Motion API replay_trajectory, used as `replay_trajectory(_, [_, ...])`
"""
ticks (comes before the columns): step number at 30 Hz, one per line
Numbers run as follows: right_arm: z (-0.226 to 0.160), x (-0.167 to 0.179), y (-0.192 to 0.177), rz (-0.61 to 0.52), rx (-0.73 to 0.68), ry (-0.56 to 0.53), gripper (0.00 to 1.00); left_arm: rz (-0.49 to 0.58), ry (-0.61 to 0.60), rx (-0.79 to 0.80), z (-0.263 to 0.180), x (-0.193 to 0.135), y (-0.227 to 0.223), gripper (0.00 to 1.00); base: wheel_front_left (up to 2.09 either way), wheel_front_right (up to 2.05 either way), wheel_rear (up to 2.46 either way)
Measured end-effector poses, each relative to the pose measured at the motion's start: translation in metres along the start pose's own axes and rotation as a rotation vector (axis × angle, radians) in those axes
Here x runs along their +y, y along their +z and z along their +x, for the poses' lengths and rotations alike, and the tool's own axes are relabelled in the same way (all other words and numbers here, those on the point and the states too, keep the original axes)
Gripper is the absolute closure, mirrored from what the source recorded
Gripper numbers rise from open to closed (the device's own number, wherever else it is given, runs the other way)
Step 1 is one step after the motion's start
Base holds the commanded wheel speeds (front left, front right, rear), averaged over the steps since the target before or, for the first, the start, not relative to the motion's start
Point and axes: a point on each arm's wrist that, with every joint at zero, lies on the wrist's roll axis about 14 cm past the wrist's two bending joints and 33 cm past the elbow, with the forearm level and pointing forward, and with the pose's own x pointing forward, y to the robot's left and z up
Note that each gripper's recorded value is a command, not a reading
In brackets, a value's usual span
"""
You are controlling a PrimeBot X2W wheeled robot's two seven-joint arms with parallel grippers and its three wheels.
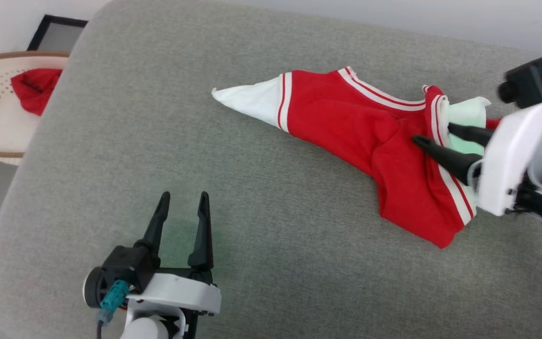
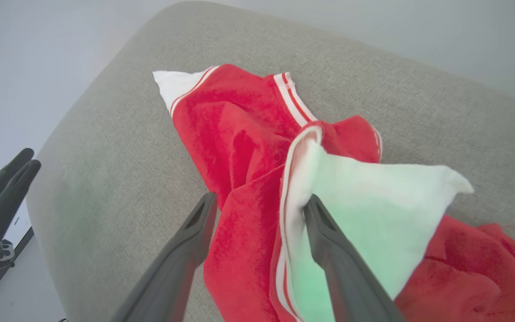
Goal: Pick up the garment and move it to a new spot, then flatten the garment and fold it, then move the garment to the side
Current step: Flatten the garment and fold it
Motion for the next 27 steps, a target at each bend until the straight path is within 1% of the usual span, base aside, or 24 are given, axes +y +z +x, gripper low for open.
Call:
replay_trajectory(3, [-0.017,-0.01,0.005,0.003,-0.03,-0.016,0.0,-0.005,-0.013,0.004,0.003,-0.005,-0.003,0.0,0.0,0.0,0.0])
replay_trajectory(5, [-0.03,-0.022,0.01,-0.008,-0.041,-0.05,0.0,-0.01,-0.024,0.006,0.005,-0.009,-0.004,0.0,0.0,0.0,0.0])
replay_trajectory(8, [-0.043,-0.043,0.011,-0.021,-0.028,-0.109,0.0,-0.014,-0.037,0.015,0.008,-0.013,-0.008,0.0,0.0,0.0,0.0])
replay_trajectory(13, [-0.049,-0.074,0.01,0.001,0.024,-0.177,0.0,-0.015,-0.052,0.025,0.013,-0.018,-0.014,0.0,0.0,0.0,0.0])
replay_trajectory(16, [-0.049,-0.092,0.008,0.021,0.063,-0.217,0.0,-0.015,-0.053,0.031,0.015,-0.019,-0.016,0.0,0.0,0.0,0.0])
replay_trajectory(19, [-0.043,-0.102,0.005,0.043,0.1,-0.229,0.0,-0.016,-0.049,0.039,0.015,-0.017,-0.019,0.0,0.0,0.0,0.0])
replay_trajectory(23, [-0.029,-0.103,-0.007,0.046,0.186,-0.215,0.0,-0.015,-0.041,0.042,0.016,-0.014,-0.02,0.0,0.0,0.0,0.0])
replay_trajectory(27, [-0.019,-0.104,-0.011,0.041,0.244,-0.207,0.0,-0.014,-0.032,0.052,0.016,-0.012,-0.023,0.0,0.0,0.0,0.0])
